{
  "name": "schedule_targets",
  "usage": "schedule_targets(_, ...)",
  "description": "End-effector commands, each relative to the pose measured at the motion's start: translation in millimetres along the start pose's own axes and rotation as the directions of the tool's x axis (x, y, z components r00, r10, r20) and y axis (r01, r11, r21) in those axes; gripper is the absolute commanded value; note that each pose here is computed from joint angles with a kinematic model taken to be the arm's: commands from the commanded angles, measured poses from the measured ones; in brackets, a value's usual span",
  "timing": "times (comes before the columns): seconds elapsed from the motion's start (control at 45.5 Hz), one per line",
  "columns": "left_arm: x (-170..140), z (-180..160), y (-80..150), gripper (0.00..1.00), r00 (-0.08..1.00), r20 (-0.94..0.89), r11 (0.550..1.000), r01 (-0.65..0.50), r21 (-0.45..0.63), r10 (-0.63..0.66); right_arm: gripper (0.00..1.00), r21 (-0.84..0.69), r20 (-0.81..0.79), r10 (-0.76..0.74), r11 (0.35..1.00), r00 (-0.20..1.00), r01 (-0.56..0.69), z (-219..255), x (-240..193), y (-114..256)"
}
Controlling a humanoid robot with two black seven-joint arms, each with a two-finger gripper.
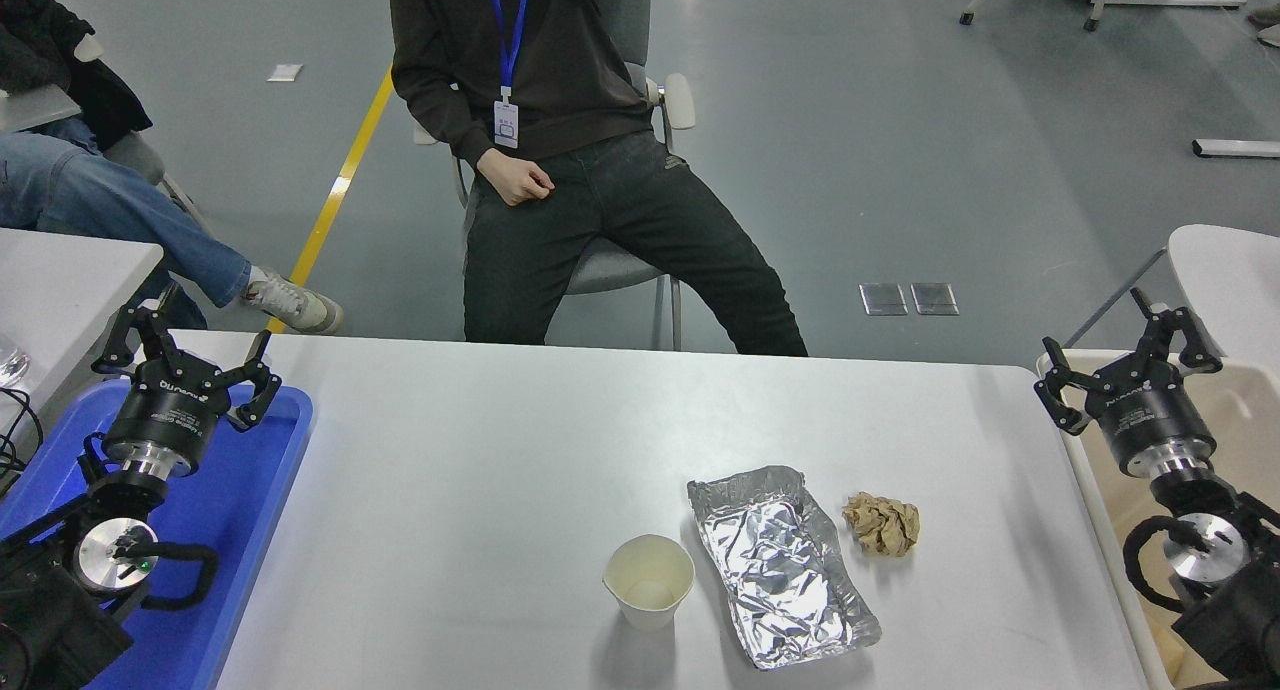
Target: Clean the table surface
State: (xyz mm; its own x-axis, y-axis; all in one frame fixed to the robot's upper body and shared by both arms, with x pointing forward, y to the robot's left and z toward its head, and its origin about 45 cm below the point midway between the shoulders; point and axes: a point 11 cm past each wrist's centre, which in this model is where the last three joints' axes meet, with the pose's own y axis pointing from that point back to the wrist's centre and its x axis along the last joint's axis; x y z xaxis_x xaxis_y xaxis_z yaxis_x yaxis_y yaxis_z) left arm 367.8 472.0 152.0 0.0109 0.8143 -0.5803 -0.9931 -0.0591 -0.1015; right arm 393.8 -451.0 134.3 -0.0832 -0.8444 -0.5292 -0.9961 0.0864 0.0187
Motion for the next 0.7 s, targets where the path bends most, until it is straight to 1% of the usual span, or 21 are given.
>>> schedule_targets(0.0,0,-1,0,1.00,1.000,-0.001,1.000,0.001,0.002,-0.001,0.99,0.001,-0.001,-0.003,1.000,1.000,0.003,-1,-1,-1)
schedule_targets(0.396,0,0,0,1.00,1.000,-0.001,1.000,0.000,0.000,0.000,0.99,0.006,0.003,-0.006,1.000,1.000,0.006,-2,-2,-2)
schedule_targets(0.681,0,1,0,1.00,1.000,0.000,1.000,-0.001,-0.002,0.001,0.99,0.015,-0.003,-0.042,0.999,0.999,0.042,-12,-7,-8)
